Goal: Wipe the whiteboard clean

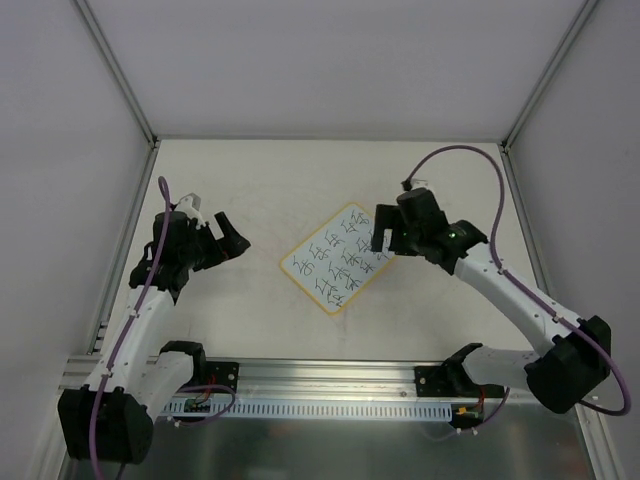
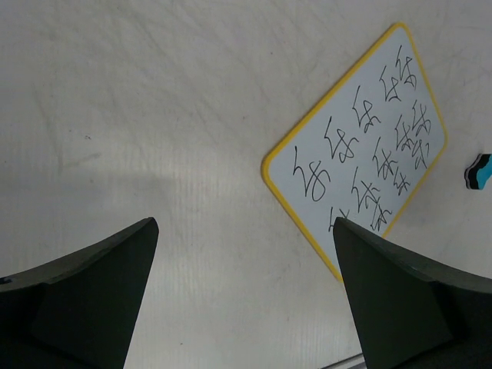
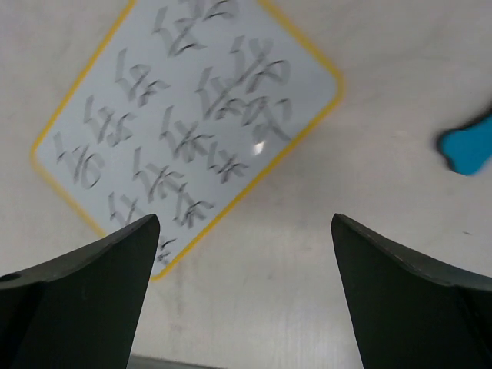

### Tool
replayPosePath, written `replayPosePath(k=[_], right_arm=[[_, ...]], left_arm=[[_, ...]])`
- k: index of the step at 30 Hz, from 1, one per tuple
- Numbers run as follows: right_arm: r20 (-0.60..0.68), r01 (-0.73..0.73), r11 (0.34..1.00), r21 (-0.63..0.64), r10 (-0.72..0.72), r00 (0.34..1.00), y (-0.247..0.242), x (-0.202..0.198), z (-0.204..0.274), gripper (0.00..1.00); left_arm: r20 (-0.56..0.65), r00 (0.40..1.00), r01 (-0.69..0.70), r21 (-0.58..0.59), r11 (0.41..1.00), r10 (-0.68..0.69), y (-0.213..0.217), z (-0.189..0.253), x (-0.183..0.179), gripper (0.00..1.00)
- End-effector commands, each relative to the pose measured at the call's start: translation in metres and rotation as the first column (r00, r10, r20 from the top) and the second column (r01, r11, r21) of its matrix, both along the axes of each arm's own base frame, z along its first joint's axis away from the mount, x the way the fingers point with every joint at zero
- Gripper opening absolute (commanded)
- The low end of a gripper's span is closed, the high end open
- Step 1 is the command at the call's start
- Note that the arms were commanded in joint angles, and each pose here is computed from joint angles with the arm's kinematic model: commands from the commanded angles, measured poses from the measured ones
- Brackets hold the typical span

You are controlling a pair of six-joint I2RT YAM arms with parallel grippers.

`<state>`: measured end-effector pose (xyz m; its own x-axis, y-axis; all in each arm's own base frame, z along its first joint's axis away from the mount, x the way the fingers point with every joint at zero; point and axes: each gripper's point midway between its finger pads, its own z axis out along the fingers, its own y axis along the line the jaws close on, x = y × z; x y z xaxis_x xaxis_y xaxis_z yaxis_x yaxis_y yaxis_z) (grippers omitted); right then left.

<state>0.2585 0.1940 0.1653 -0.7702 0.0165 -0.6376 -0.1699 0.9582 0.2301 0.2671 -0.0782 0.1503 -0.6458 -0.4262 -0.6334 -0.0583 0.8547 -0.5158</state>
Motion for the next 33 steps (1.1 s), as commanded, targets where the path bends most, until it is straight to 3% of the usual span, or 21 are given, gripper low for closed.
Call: replayPosePath(k=[1, 5, 8, 12, 17, 33], right_arm=[[-0.032, 0.357, 0.912, -0.204, -0.37, 0.928, -0.095, 0.01, -0.015, 0.99], [-0.098, 0.592, 0.766, -0.252, -0.628, 0.772, -0.161, 0.017, -0.034, 0.99], [-0.155, 0.704, 0.666, -0.248, -0.744, 0.65, -0.186, 0.018, -0.049, 0.92], [-0.184, 0.771, 0.582, -0.259, -0.813, 0.553, -0.2, 0.027, -0.06, 0.8], [-0.202, 0.808, 0.506, -0.302, -0.862, 0.465, -0.21, 0.043, -0.08, 0.69], [-0.321, 0.802, 0.531, -0.271, -0.836, 0.445, -0.208, 0.073, -0.128, 0.54]], left_arm=[[0.009, 0.997, 0.076, -0.007, 0.997, -0.075, -0.01, 0.006, 0.006, 0.99], [-0.058, 0.992, 0.116, -0.013, 0.993, -0.116, -0.015, -0.009, 0.011, 0.99], [-0.105, 0.986, 0.129, -0.041, 0.991, -0.132, -0.02, -0.016, 0.016, 0.99], [-0.153, 0.968, 0.185, -0.106, 0.977, -0.2, -0.038, -0.022, 0.015, 0.99], [-0.165, 0.95, 0.259, -0.062, 0.964, -0.266, -0.055, -0.029, 0.01, 0.99], [-0.187, 0.931, 0.312, -0.039, 0.949, -0.314, -0.063, -0.038, 0.006, 0.99]])
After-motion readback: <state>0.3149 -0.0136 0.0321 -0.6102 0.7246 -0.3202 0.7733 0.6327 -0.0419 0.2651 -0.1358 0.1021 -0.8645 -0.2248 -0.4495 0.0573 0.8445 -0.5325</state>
